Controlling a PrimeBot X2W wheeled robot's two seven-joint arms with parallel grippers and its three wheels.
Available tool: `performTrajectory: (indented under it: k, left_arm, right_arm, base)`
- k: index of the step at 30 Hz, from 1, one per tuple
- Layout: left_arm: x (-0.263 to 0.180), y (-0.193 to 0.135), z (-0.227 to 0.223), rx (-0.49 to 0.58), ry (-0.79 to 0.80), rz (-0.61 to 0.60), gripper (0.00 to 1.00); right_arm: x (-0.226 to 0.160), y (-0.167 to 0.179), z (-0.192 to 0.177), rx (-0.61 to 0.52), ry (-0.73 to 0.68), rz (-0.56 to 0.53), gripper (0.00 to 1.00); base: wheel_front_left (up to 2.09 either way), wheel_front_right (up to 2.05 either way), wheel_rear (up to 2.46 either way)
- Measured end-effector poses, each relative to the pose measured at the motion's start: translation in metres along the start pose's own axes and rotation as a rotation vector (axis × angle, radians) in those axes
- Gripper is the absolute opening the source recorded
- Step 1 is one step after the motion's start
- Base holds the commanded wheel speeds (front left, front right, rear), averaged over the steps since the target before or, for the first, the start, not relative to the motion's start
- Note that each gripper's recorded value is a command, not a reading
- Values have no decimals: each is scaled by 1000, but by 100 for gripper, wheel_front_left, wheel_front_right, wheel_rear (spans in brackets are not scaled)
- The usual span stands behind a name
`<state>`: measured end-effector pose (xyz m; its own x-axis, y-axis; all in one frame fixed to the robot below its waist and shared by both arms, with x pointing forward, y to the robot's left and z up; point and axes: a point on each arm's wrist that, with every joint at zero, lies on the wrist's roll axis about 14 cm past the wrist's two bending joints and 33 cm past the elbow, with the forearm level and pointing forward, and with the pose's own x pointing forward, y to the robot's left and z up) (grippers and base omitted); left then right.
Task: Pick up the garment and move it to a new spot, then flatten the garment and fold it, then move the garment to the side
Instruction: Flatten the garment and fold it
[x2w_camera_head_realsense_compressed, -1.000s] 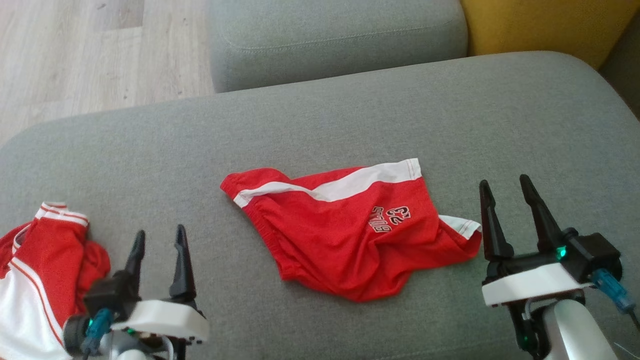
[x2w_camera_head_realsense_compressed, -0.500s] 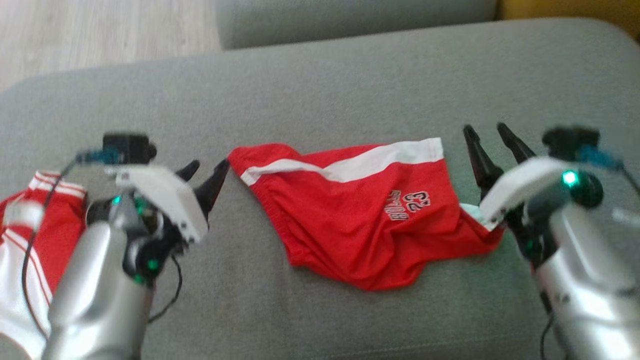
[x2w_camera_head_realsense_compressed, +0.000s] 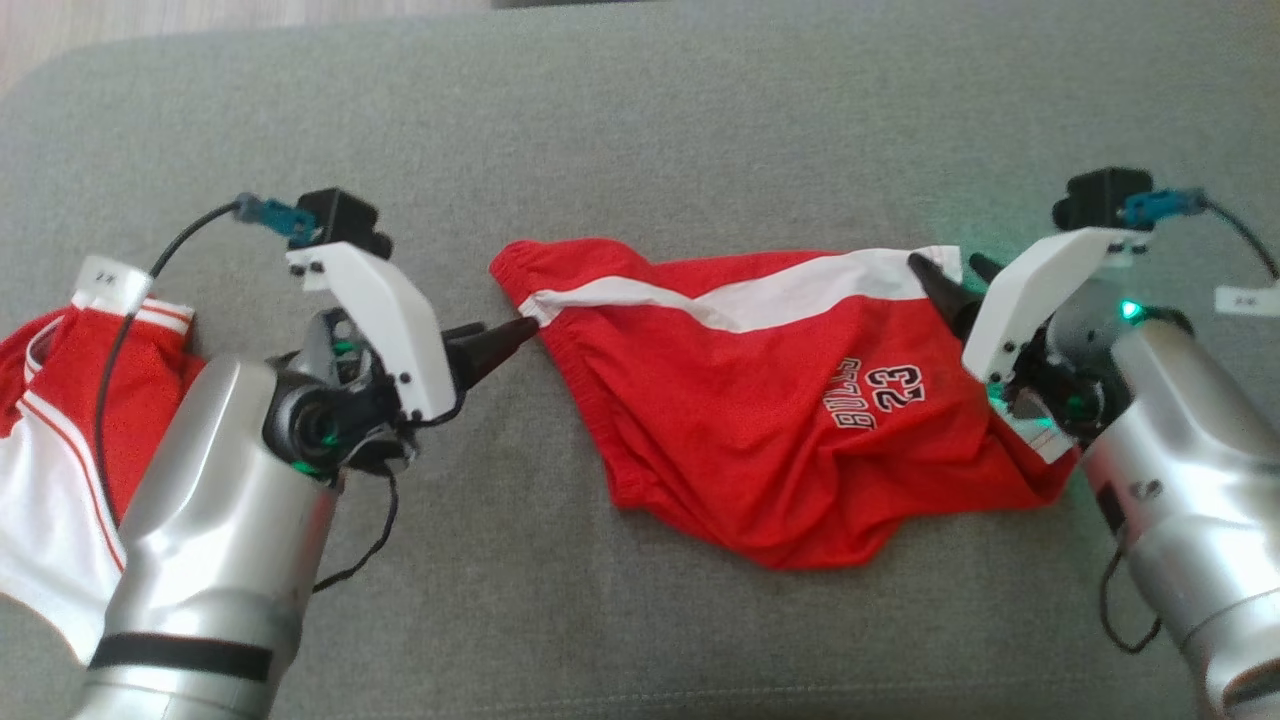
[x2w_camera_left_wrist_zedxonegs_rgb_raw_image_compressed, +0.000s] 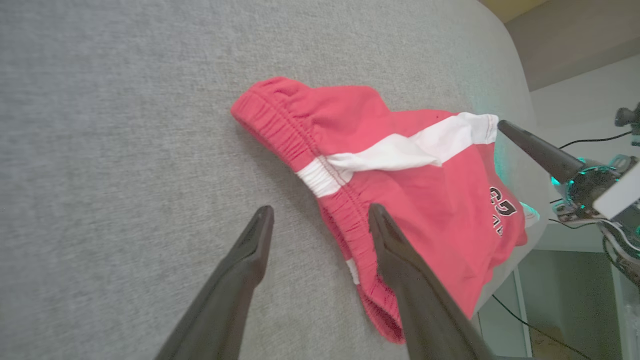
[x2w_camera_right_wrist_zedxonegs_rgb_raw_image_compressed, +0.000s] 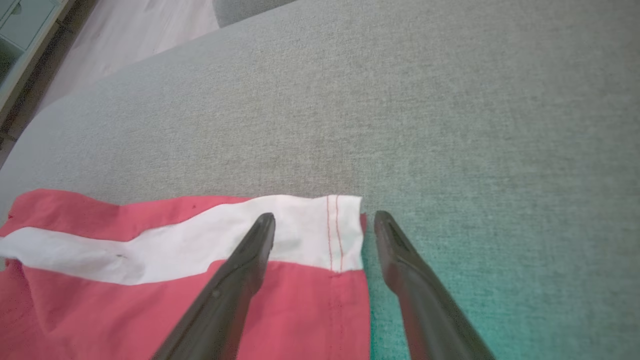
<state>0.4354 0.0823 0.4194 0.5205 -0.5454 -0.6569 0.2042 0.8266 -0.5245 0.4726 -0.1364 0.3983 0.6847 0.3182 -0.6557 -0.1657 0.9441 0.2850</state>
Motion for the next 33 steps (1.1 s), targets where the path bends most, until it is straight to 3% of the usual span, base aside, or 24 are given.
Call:
performTrajectory:
  k: [9, 18, 19, 21, 22, 23, 24, 25, 33]
  left_arm:
    - [16, -11, -7, -42, 67, -77, 100]
    - [35, 2, -1, -94, 79, -68, 100]
    - [36, 2, -1, -102, 81, -72, 100]
    - [39, 0, 0, -105, 82, -80, 100]
    - [40, -2, 0, -103, 87, -85, 96]
    - [41, -4, -1, -106, 91, -92, 53]
    - [42, -5, -2, -110, 95, -96, 14]
    - [42, -6, -2, -111, 95, -99, 0]
    - [25, -9, 14, -83, 15, -106, 0]
  right_arm:
    - [18, -15, -8, -4, 78, -34, 100]
    - [33, -13, -2, 4, 80, -12, 100]
    - [34, -12, -1, 5, 80, -9, 97]
    - [36, -11, 0, 8, 81, -4, 60]
    - [36, -11, -1, 10, 84, -1, 22]
    - [36, -10, -2, 12, 88, 1, 0]
    - [36, -10, -3, 12, 90, 2, 0]
    - [36, -9, -4, 12, 92, 5, 0]
    - [22, 2, 32, 17, -98, 37, 0]
  base:
    - [0, 0, 0]
    - [0, 0, 0]
    - [0, 0, 0]
    - [0, 0, 0]
    - [0, 0, 0]
    - [0, 0, 0]
    - [0, 0, 0]
    - [0, 0, 0]
    - [0, 0, 0]
